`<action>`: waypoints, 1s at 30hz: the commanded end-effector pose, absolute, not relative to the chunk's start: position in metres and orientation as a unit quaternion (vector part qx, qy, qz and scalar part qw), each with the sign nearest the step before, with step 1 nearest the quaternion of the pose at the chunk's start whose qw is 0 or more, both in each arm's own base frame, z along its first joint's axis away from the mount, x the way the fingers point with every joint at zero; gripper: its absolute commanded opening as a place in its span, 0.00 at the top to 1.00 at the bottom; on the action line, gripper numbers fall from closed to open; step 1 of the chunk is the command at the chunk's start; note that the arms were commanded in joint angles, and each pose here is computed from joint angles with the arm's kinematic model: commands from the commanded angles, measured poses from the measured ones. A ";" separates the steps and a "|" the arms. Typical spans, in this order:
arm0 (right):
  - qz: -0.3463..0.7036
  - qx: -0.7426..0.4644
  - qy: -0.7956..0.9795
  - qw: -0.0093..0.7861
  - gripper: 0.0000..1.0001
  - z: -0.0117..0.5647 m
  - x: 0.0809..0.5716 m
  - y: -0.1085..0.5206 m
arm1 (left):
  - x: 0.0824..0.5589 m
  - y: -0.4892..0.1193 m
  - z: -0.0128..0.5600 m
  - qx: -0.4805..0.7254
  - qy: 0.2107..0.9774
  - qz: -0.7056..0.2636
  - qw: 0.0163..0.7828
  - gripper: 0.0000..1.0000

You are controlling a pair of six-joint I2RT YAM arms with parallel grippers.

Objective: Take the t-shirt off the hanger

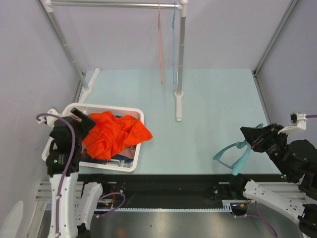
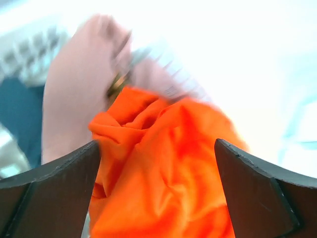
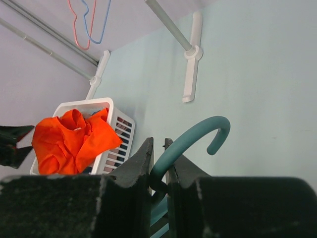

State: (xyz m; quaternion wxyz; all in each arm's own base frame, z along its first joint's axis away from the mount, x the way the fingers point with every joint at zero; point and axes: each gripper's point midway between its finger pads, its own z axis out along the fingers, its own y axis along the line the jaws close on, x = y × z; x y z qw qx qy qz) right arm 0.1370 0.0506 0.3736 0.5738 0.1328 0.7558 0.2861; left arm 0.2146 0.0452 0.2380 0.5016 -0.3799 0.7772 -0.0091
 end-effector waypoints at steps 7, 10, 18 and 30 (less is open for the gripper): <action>0.264 0.065 0.769 0.579 1.00 0.374 0.156 0.085 | 0.223 -0.077 0.371 -0.093 0.730 -0.304 0.604 0.00; 0.266 0.023 0.774 0.575 1.00 0.370 0.158 0.100 | 0.203 -0.117 0.395 0.008 0.701 -0.371 0.609 0.00; 0.198 -0.106 0.828 0.514 1.00 0.323 0.174 0.144 | 0.134 -0.241 0.397 0.241 0.675 -0.541 0.440 0.00; 0.085 -0.148 0.864 0.473 1.00 0.269 0.187 0.150 | 0.092 -0.333 0.368 0.322 0.708 -0.537 0.328 0.00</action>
